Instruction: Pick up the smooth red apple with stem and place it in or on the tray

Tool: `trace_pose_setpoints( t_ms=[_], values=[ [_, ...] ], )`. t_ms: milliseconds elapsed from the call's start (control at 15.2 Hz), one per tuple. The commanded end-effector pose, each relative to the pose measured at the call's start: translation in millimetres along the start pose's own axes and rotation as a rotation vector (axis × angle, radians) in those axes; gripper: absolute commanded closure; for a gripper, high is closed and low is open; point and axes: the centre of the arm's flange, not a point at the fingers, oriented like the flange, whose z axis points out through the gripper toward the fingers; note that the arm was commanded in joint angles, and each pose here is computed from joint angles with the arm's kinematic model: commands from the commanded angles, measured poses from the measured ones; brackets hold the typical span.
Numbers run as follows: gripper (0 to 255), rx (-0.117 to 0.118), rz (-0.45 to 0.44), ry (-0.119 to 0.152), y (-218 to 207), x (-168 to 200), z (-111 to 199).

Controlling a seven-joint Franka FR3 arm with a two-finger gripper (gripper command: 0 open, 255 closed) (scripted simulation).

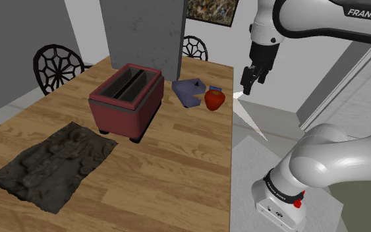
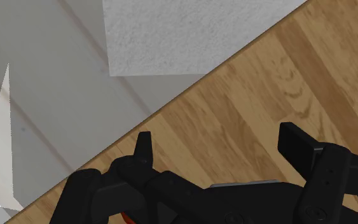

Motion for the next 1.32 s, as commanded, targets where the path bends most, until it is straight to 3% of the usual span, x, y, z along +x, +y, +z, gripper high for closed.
trace_pose_setpoints(
  t_ms=[0, 1254],
  values=[
    [0, 0.000, 0.000, 0.000, 0.0, 0.0, 0.0],
    [0, 0.143, -0.109, 0.025, 110.1, 202.9, 114.6]
  ],
)
